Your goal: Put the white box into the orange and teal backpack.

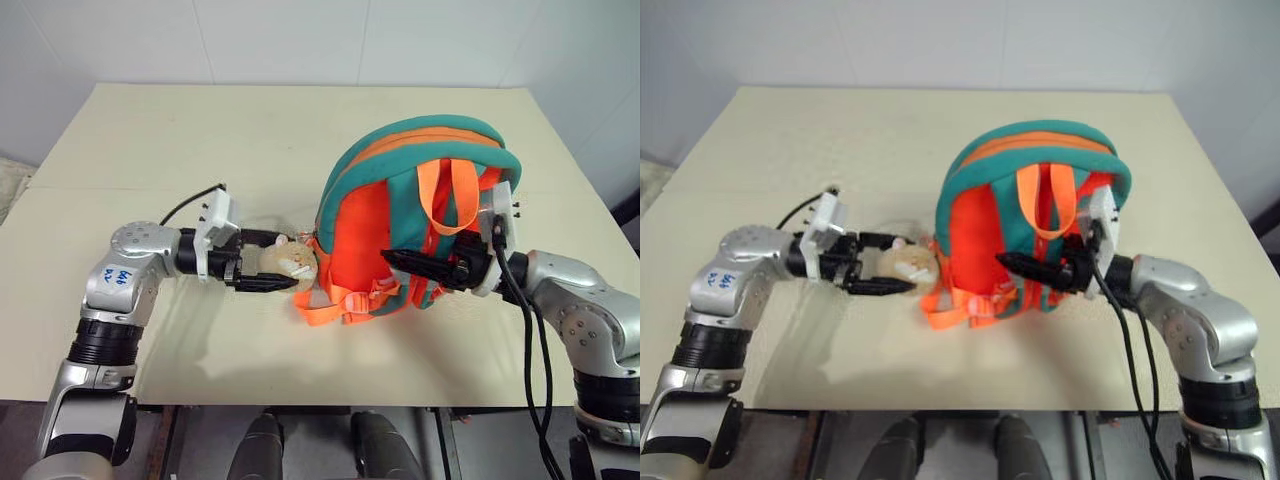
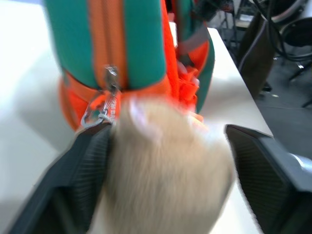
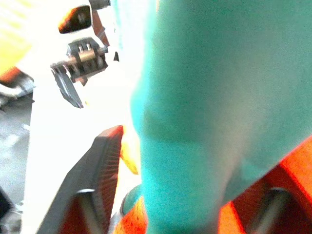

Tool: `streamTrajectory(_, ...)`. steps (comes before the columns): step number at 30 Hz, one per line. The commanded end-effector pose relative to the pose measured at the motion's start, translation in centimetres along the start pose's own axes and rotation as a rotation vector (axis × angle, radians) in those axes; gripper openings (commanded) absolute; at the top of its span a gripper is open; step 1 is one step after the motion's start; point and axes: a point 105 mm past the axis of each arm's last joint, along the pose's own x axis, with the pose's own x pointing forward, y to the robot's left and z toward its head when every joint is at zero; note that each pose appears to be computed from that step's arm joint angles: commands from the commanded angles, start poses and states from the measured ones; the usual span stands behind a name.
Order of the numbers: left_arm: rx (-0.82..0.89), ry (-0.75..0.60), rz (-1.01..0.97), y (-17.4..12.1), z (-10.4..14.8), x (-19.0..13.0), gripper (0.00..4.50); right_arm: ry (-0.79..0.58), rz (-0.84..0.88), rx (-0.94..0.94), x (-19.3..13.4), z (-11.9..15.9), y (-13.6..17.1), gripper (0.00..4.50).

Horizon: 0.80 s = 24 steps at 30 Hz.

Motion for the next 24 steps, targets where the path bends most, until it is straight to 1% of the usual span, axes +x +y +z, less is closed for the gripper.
streamTrajectory(1,0.025,-0.029,0.013,-0.4,0.6,-1.7,4.50,0.024,0.017,-0.129,-1.5,1.2,1.4,4.34)
streamTrajectory(2,0.011,-0.032,0.020,-0.4,0.3,-2.0,4.50,0.039,0.004,-0.143,-1.9,1.1,1.4,4.49)
streamTrajectory(4,0.016,-0.043,0.052,-0.3,0.1,-2.3,4.50,0.063,-0.014,-0.145,-2.7,0.7,1.5,4.49)
streamTrajectory(8,-0.028,-0.052,0.077,-0.7,-0.3,-3.1,4.50,0.155,-0.138,-0.166,-6.4,-1.2,0.3,4.49)
streamTrajectory(13,-0.011,-0.062,0.091,-1.1,0.0,-4.5,4.50,0.223,-0.164,-0.170,-9.5,-2.5,0.2,4.49)
streamTrajectory(16,0.037,-0.019,0.102,-1.3,-0.3,-5.5,4.50,0.238,-0.201,-0.201,-11.9,-1.9,-0.5,4.49)
streamTrajectory(17,0.089,-0.025,0.104,-1.3,0.0,-5.7,4.50,0.244,-0.195,-0.202,-12.5,-1.8,-0.5,4.49)
streamTrajectory(19,0.117,0.000,0.105,-1.5,-0.1,-6.2,4.50,0.269,-0.188,-0.202,-13.5,-1.9,-0.8,4.49)
streamTrajectory(24,0.078,0.040,0.076,-2.2,-0.7,-7.2,4.50,0.282,-0.182,-0.234,-13.6,-1.3,-2.1,4.49)
